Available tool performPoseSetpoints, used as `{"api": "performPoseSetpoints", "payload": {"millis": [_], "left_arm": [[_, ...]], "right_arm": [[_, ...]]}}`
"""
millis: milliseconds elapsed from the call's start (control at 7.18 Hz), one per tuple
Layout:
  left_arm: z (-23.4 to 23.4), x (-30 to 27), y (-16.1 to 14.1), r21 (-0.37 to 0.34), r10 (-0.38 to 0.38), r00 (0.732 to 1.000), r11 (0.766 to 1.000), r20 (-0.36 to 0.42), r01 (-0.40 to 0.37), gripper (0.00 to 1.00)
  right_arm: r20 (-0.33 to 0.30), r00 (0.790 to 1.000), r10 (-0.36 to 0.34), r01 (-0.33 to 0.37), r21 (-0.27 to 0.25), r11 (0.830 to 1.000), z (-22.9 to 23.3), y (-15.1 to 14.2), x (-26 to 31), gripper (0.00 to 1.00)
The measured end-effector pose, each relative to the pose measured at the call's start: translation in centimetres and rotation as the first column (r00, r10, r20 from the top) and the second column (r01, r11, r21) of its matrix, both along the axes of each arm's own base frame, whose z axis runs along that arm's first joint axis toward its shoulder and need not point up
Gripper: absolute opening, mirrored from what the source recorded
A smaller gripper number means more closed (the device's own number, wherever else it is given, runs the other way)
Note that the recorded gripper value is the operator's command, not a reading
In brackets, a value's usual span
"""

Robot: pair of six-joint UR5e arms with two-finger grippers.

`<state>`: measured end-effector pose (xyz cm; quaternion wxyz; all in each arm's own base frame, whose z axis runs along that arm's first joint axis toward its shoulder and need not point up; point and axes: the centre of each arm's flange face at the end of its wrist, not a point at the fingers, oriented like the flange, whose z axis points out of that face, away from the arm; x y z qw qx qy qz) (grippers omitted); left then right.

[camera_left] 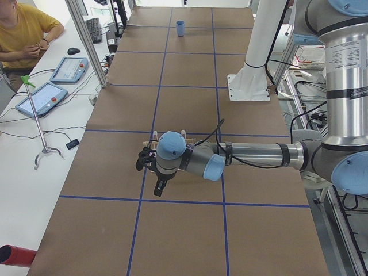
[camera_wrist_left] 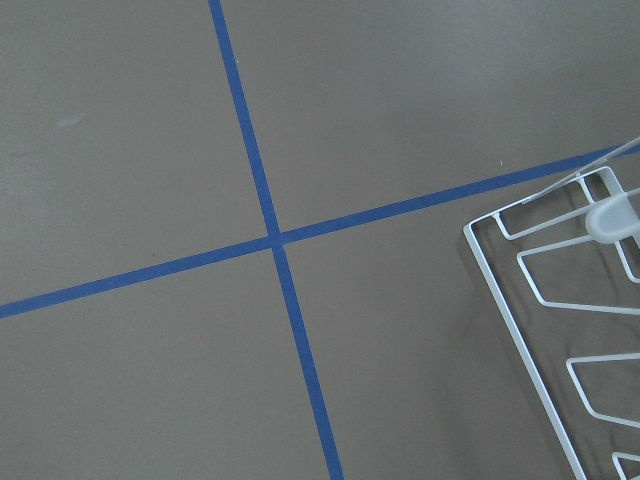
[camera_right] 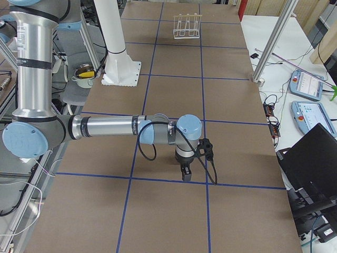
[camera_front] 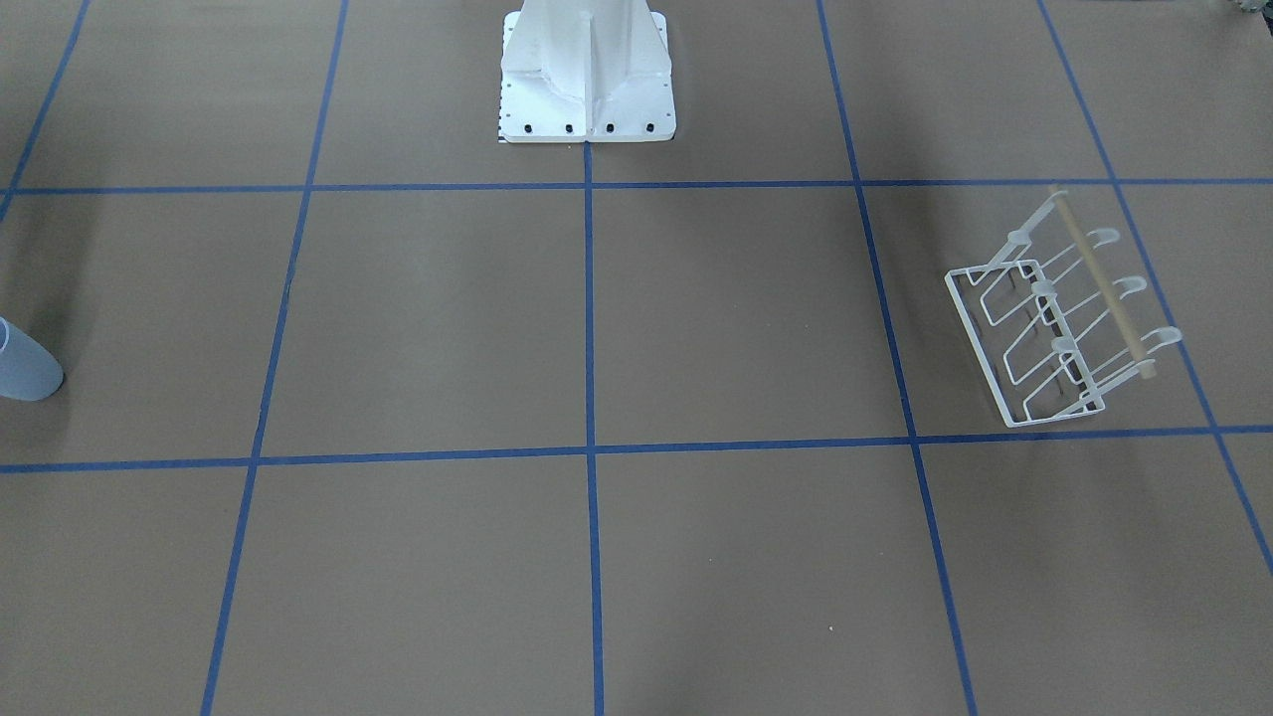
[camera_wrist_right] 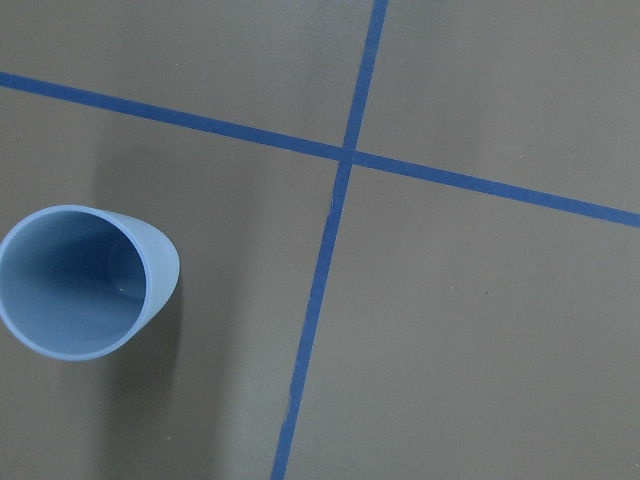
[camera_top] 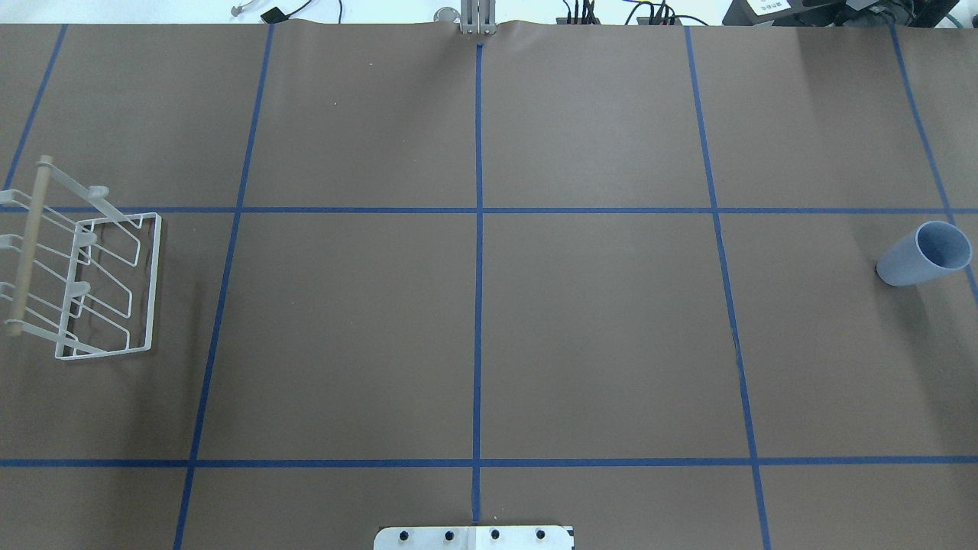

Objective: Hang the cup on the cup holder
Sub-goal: 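Lower the right gripper onto the light blue cup's rim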

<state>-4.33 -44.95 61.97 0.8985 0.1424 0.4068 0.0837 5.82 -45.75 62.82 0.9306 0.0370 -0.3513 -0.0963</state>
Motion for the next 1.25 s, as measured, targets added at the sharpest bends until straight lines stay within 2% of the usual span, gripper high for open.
{"api": "performPoseSetpoints", "payload": {"millis": [418,557,696,835,975,1253], "left_arm": [[-0.9,-0.1,-0.2,0.063,-0.007,1.0,0.998,0.003,0.007,0.99],[-1.3,-0.1,-0.3,0.086,-0.01,1.0,0.996,0.001,0.01,0.99],[-1.7,-0.1,-0.5,0.099,-0.011,1.0,0.995,-0.002,0.011,0.99],[-2.1,-0.1,-0.8,0.11,-0.011,1.0,0.994,-0.005,0.011,0.99],[-2.3,-0.1,-0.8,0.116,-0.01,1.0,0.993,-0.009,0.011,0.99],[-2.3,0.0,-0.6,0.138,-0.001,1.0,0.99,-0.023,0.005,0.99]], "right_arm": [[0.002,1.0,-0.001,0.001,0.013,1.0,-0.6,-0.4,-0.1,1.0],[0.003,1.0,-0.004,0.004,0.036,0.999,-1.0,-0.7,-0.2,1.0],[0.004,1.0,-0.01,0.01,0.099,0.995,-1.9,-1.3,-0.6,1.0],[0.01,1.0,-0.015,0.013,0.192,0.981,-3.3,-2.0,-1.4,1.0],[0.021,0.999,-0.034,0.027,0.256,0.966,-4.6,-2.6,-3.4,1.0],[0.026,0.99,-0.138,0.122,0.321,0.939,-7.2,-4.3,-10.1,1.0]]}}
